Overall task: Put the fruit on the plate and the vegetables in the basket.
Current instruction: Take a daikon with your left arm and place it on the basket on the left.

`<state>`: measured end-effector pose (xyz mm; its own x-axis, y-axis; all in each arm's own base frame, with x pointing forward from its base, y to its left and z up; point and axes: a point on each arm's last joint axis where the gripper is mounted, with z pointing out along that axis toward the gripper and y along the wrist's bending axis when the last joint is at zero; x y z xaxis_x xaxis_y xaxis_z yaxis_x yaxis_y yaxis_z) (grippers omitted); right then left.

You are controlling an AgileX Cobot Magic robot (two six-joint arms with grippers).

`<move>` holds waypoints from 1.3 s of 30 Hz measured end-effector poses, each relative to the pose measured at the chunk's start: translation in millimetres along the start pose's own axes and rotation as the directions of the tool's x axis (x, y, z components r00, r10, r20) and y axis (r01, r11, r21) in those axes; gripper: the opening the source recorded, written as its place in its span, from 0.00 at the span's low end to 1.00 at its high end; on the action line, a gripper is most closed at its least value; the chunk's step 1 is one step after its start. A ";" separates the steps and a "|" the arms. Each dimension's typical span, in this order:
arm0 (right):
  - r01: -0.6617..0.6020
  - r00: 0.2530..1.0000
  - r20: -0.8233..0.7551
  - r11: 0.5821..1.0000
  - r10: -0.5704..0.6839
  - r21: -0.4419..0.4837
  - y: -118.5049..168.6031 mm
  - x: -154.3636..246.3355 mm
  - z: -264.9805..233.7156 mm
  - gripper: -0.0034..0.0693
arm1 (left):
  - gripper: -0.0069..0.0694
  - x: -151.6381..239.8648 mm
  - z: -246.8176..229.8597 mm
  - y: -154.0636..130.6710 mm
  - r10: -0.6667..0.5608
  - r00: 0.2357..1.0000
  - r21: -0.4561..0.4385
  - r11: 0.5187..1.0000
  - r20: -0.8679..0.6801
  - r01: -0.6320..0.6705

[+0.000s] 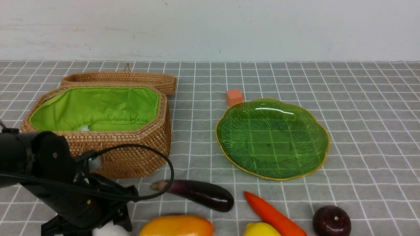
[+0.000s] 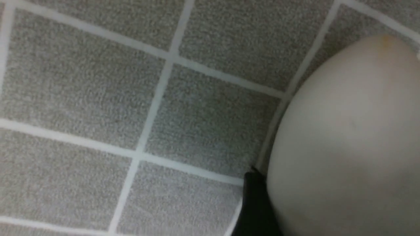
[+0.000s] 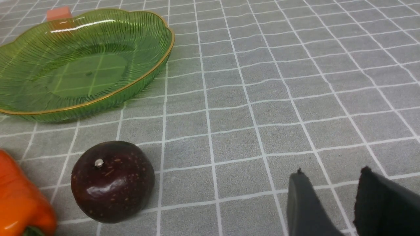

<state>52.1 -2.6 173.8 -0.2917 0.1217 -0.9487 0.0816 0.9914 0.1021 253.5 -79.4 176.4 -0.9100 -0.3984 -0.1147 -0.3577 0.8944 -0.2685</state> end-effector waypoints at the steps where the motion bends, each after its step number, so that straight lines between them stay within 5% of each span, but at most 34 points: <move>1: 0.000 1.000 0.000 1.000 0.000 0.000 0.0 0.0 0.0 0.38 | 0.71 -0.4 -5.6 -1.7 0.006 1.000 0.003 1.000 -0.001 -0.006; 8: 0.000 1.000 0.000 1.000 0.000 0.000 0.0 0.0 0.0 0.38 | 0.71 -12.3 -94.7 -30.2 0.043 0.991 0.122 0.991 0.125 -0.058; 15: 0.000 1.000 0.000 1.000 0.000 0.000 0.0 0.0 0.0 0.38 | 0.71 -59.1 -180.1 -37.3 -0.247 0.896 0.344 0.932 0.369 0.115; 19: 0.000 1.000 0.000 1.000 0.000 0.000 0.0 0.0 0.0 0.38 | 0.71 -87.7 -186.7 -28.0 -0.385 0.838 0.389 0.892 0.387 0.230; 27: 0.000 1.000 0.000 1.000 0.000 0.000 0.0 0.0 0.0 0.38 | 0.75 -148.2 -119.0 -21.9 -0.567 0.781 0.339 0.811 0.260 0.476; 33: 0.000 1.000 0.000 1.000 0.000 0.000 0.0 0.0 0.0 0.38 | 0.90 -153.5 -107.8 -22.7 -0.520 0.814 0.310 0.843 0.260 0.439; 39: 0.000 1.000 0.000 1.000 0.000 0.000 0.0 0.0 0.0 0.38 | 0.87 -149.9 -129.6 -29.8 -0.295 0.907 0.246 0.943 0.300 0.225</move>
<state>52.1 -2.6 173.8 -0.2917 0.1217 -0.9487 0.0816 0.9914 0.1021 373.4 -20.0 325.6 -0.6574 -0.6859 -0.3121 -0.4904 0.7038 -0.5140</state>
